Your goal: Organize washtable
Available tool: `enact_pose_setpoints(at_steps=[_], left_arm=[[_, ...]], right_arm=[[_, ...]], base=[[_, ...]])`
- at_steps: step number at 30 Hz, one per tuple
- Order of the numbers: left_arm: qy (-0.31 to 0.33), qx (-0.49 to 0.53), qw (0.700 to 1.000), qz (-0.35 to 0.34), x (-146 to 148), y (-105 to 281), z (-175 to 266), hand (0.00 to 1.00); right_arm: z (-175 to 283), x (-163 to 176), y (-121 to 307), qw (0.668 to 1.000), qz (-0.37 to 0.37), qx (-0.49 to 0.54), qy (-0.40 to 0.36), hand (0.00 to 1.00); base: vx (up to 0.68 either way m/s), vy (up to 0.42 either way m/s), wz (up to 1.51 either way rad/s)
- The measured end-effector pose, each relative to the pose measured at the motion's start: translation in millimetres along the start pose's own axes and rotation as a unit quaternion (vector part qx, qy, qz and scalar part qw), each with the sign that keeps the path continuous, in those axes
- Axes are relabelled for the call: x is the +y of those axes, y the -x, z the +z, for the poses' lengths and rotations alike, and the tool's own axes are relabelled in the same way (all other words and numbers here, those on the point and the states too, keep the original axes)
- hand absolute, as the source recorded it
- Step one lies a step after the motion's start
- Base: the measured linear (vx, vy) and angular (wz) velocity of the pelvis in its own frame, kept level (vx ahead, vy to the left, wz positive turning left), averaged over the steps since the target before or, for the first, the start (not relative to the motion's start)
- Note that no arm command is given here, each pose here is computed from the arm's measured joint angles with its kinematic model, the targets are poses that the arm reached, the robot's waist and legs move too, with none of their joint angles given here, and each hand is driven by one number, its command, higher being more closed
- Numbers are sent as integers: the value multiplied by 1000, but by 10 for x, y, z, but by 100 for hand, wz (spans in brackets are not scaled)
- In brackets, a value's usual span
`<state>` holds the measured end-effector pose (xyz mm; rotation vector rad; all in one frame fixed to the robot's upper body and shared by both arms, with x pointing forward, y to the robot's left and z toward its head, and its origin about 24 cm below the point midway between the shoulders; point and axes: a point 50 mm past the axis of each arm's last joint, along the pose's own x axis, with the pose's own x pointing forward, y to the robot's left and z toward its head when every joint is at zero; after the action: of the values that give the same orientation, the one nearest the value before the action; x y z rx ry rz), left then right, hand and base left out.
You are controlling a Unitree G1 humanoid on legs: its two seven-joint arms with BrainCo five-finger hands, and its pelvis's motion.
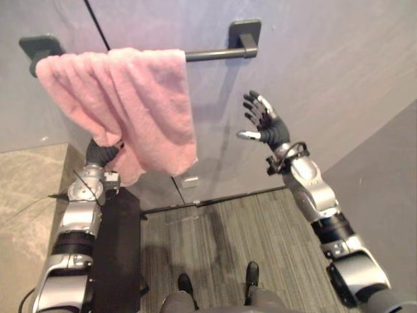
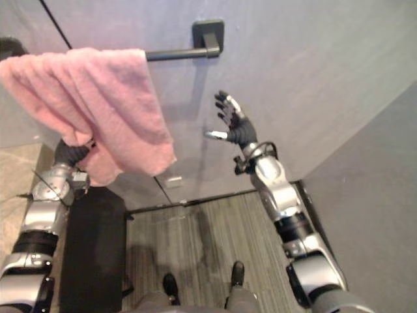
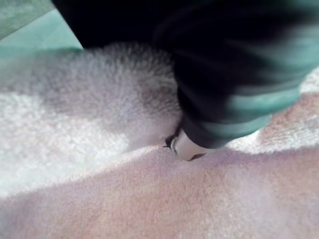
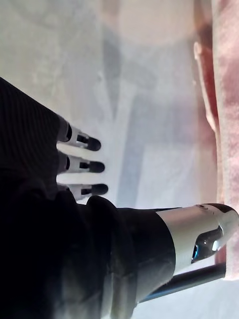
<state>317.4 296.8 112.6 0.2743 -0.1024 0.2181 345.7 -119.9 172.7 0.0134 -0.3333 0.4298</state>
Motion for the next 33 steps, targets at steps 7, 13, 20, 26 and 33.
enact_pose_setpoints(at_steps=[7, 13, 20, 26, 33], left_arm=[[21, -10, 1000, 3, -37, -40, 56, 100], [38, -27, 999, 3, -111, -113, 166, 100], [44, -42, 998, 6, -160, -176, 274, 100], [54, -60, 997, 4, -205, -242, 398, 100], [62, -86, 994, 14, -214, -322, 581, 100]], right_arm=[[287, -55, -282, 999, 4, -14, 45, 0], [411, 99, -548, 996, 36, -5, 78, 0], [409, 363, -780, 997, 57, 13, 55, 0], [382, 623, -898, 997, 70, 23, 31, 0], [522, 801, -1026, 996, 81, 15, 38, 100]], base=[[-16, -19, 3], [-37, -24, 7], [-59, -15, 12], [-34, 3, 7], [-21, 6, 8]])
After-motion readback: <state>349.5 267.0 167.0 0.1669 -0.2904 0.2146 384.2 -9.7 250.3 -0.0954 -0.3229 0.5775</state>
